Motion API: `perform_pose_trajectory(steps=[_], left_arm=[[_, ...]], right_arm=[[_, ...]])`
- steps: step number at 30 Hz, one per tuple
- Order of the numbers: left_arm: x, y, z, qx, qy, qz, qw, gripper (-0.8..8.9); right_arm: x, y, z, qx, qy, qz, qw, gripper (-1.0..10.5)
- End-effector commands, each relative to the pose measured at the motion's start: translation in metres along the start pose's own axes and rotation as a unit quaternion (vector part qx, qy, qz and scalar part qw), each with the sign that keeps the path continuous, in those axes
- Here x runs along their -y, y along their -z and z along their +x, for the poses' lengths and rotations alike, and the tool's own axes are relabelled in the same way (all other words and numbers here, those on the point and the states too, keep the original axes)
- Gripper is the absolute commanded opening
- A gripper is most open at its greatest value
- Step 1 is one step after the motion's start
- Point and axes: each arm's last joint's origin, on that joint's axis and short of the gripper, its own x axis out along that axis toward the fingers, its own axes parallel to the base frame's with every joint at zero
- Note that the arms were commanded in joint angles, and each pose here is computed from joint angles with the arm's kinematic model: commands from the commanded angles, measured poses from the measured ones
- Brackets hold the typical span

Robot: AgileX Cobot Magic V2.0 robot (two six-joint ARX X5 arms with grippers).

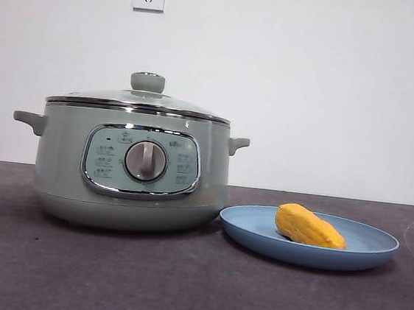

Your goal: Take the corn out from the steamer,put the corn on the plate,close the lid

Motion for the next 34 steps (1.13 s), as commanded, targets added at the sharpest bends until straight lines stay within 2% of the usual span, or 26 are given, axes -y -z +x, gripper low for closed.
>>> perform_pose_trajectory(steps=[1,5,8,13,19,28,34], left_arm=[[0.001,0.025,-0.009,0.026,-0.039,0.012,0.999,-0.03],[0.008,0.068,-0.015,0.062,-0.084,0.02,0.994,-0.03],[0.014,0.104,-0.014,0.069,-0.1,0.008,0.993,-0.03],[0.022,0.159,-0.007,0.057,-0.109,-0.018,0.992,-0.03],[0.028,0.207,0.004,0.036,-0.119,-0.056,0.991,-0.03],[0.032,0.253,0.015,0.013,-0.153,-0.122,0.981,-0.03],[0.033,0.263,0.016,-0.023,-0.181,-0.152,0.971,-0.03]], right_arm=[[0.0,0.0,0.001,0.001,0.001,-0.003,1.0,0.0],[0.0,0.0,0.001,0.001,0.001,-0.003,1.0,0.0],[0.0,0.0,0.001,0.001,0.001,-0.003,1.0,0.0],[0.0,0.0,0.001,0.001,0.001,-0.003,1.0,0.0],[0.0,0.0,0.001,0.001,0.001,-0.003,1.0,0.0],[0.0,0.0,0.001,0.001,0.001,-0.003,1.0,0.0],[0.0,0.0,0.0,0.002,0.001,-0.003,1.0,0.0]])
